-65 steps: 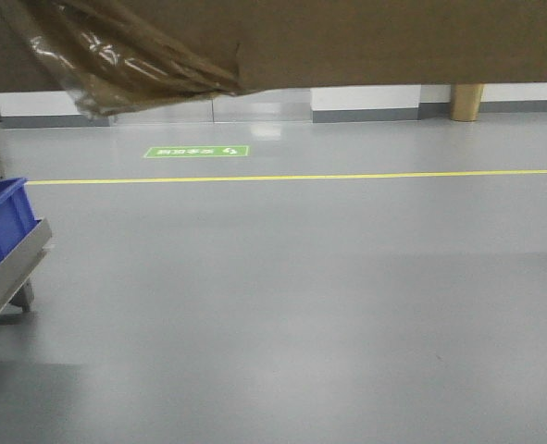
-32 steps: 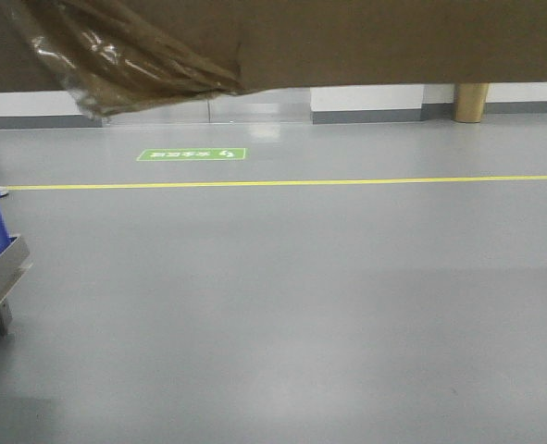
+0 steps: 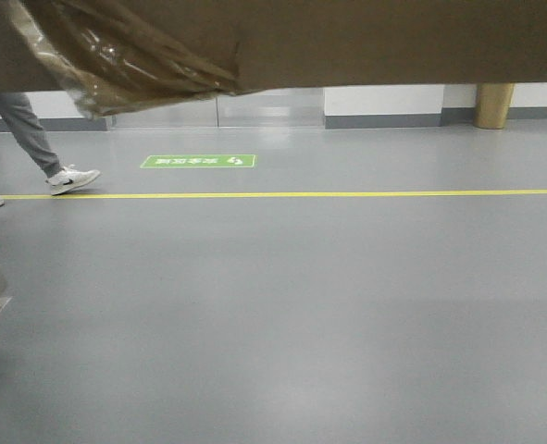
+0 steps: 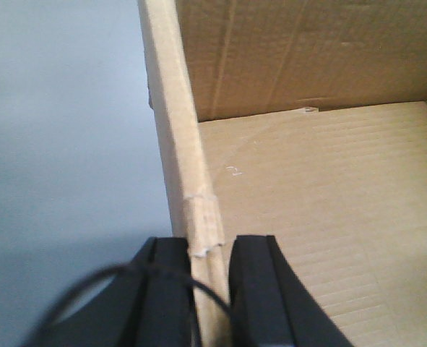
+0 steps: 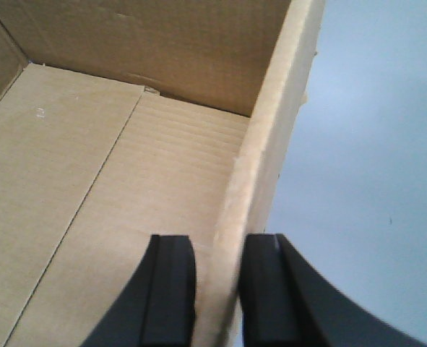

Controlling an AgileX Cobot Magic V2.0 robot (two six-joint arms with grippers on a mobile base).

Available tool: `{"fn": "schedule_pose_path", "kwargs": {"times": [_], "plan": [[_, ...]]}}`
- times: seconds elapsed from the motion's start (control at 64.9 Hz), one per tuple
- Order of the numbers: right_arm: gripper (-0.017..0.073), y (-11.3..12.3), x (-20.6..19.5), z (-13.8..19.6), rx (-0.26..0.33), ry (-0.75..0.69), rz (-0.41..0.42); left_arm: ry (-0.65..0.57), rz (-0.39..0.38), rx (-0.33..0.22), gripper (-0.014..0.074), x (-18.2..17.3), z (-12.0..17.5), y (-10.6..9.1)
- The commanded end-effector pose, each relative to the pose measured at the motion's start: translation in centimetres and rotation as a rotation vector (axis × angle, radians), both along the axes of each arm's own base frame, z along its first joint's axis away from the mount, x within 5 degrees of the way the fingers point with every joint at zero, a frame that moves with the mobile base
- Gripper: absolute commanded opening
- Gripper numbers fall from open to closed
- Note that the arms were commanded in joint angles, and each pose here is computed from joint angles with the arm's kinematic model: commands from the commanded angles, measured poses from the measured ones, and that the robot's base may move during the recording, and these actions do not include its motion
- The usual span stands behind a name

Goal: Grab carton from right shelf to conveyor
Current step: 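Drive across the floor holding the carton in both grippers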

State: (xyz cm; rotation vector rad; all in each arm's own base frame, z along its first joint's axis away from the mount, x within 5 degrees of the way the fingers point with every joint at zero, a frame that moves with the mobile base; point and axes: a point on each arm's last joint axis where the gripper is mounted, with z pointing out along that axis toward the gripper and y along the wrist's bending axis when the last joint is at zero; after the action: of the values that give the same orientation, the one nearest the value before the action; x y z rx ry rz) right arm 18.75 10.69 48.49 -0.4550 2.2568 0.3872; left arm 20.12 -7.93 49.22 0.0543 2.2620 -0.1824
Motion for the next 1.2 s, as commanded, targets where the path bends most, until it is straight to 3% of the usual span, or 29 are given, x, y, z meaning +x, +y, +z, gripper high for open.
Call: {"fn": "schedule_pose_path", "kwargs": {"times": [0.0,0.662,1.186], "plan": [[-0.0067,0.1,-0.5,0.8,0.028,-0.062,0.035,-0.037,-0.01,0.004,-0.0008,0.0,0.4,0.0],[-0.0067,0.2,-0.4,1.0,0.036,-0.077,0.034,-0.055,0.014,0.041,-0.0008,0.1,0.4,0.3],[-0.0067,0.5,0.4,2.3,0.123,-0.227,0.02,-0.065,0.03,0.062,-0.0008,0.2,0.5,0.6]]}}
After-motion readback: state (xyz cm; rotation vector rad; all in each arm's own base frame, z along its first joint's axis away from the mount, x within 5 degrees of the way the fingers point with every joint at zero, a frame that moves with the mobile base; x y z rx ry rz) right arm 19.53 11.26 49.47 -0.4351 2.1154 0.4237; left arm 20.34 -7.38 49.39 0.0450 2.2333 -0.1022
